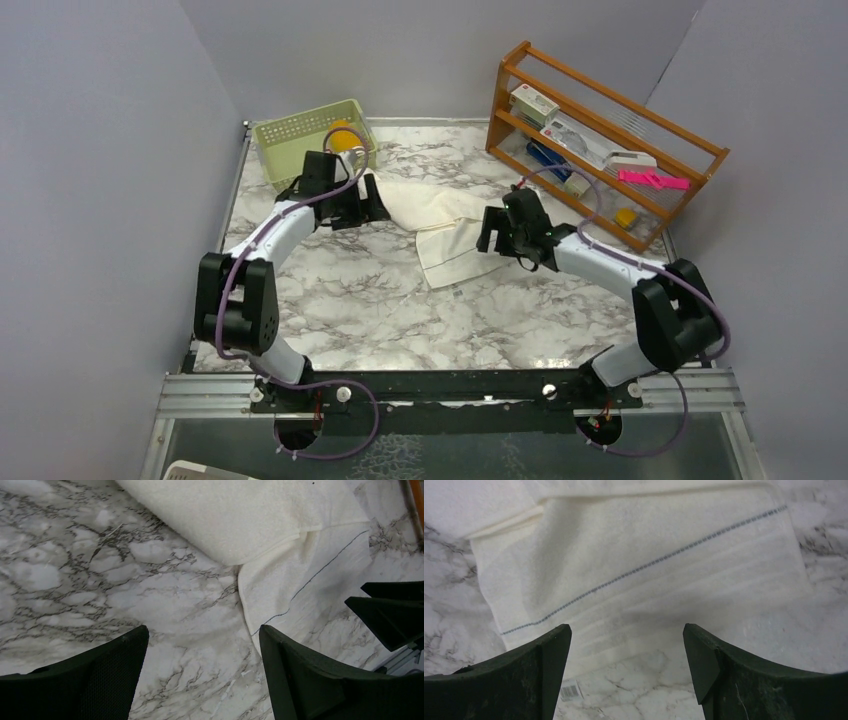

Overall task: Roll the towels
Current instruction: Flatten out the towel at the center of the board.

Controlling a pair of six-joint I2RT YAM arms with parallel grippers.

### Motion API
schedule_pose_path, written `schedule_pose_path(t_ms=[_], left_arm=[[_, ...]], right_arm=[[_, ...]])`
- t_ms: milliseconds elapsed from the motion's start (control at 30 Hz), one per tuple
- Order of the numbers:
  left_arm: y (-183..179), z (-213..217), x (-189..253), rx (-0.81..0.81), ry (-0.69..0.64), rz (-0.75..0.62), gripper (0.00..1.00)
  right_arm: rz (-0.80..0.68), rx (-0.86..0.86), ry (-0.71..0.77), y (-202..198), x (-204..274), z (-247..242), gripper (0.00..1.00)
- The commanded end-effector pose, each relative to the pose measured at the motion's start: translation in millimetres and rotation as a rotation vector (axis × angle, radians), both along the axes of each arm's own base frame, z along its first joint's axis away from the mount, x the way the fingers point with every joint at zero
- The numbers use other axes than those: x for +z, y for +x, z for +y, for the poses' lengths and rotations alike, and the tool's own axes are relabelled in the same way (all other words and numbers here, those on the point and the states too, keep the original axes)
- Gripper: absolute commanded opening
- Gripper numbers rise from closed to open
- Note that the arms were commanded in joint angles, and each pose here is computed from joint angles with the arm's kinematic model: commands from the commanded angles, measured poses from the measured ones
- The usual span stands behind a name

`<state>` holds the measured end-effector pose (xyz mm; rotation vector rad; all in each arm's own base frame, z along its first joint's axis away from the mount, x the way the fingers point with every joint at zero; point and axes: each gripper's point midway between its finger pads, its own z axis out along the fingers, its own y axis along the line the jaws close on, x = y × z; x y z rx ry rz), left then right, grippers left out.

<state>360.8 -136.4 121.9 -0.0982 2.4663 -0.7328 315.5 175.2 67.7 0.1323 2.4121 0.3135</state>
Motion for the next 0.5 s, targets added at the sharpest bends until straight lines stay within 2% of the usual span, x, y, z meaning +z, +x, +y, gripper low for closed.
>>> schedule_pose_path(t_ms=[0,100,333,400,467], left_arm=[[32,-26,-1,0.004,0.002,-0.047,0.84],[48,-38,-14,0.015,-0.001,-0.036,0.84],[83,-68,-56,-0.008,0.016,0.010,0.83],[92,-74,-65,-0.015,0.024,0.014,0.80],[101,-77,-71,-0.018,0.033,0.016,0.70]], right_arm=[[-0.058,0.156,0.054,39,29,39,0.81],[-0.045,0.250,0.039,46,19,52,0.76],[0.013,0.291,-0.142,54,-18,40,0.73],[0.014,0.294,-0.176,52,-23,35,0.71],[0.022,0.286,-0.200,49,-27,29,0.66]])
